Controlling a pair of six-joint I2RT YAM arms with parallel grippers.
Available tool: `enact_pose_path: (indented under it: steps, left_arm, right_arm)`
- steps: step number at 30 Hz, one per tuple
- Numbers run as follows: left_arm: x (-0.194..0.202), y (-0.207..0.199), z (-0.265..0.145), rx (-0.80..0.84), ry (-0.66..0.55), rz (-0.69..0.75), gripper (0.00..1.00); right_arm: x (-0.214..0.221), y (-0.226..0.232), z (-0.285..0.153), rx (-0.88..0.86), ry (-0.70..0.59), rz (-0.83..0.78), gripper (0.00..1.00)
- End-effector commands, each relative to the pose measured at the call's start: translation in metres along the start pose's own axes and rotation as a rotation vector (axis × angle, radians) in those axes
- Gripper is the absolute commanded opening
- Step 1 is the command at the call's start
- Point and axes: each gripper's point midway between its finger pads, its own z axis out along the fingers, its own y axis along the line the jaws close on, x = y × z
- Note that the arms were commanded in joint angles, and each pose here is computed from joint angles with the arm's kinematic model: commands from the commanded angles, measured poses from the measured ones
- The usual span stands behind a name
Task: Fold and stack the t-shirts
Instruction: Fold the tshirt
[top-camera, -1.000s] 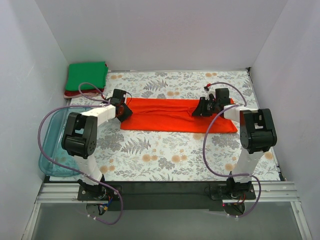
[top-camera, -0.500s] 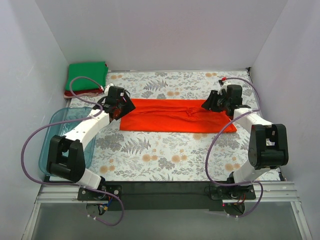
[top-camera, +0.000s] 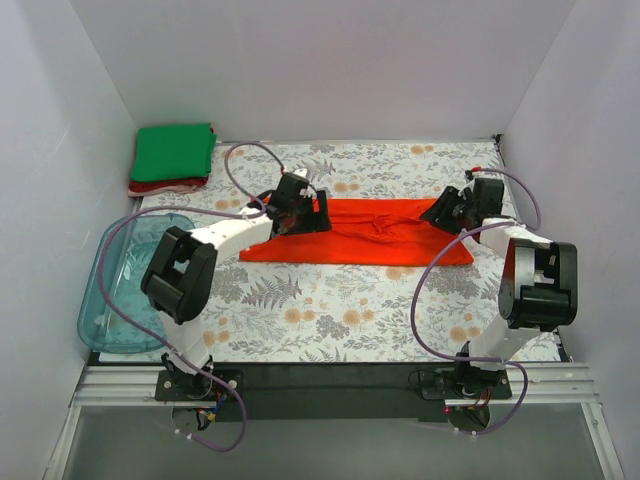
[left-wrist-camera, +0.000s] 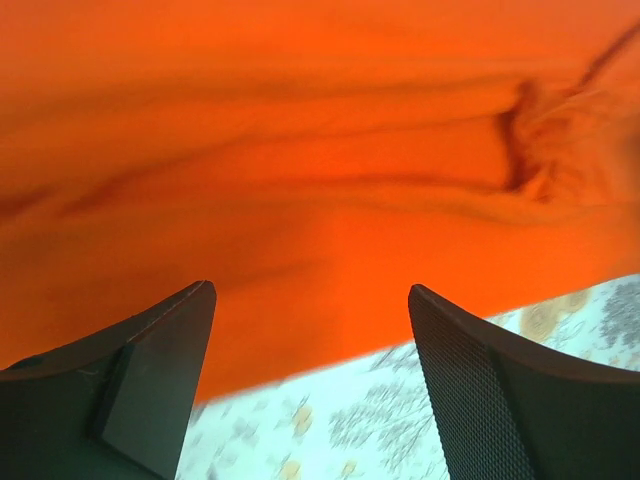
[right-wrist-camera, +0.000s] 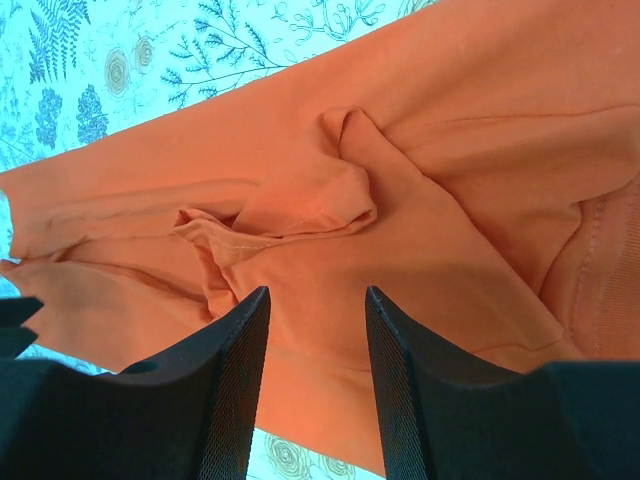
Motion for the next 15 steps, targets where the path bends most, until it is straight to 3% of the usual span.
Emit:
enact_pose_path:
  steps: [1, 7, 15]
  left_arm:
    - [-0.045, -0.06, 0.009, 0.177, -0.103, 0.136, 0.76]
    - [-0.043, -0.113, 0.048, 0.3, -0.09, 0.24, 0.69]
    - [-0.029, -0.144, 0.078, 0.397, -0.064, 0.304, 0.61]
  right_arm:
    - [-0.01, 0.002, 0.005, -0.041, -0.022, 0.058, 0.5]
    - [-0.016, 0.002, 0.015, -0.058, -0.013, 0.094, 0.5]
    - [-0.018, -0.001, 0.03, -0.077, -0.007, 0.124, 0.5]
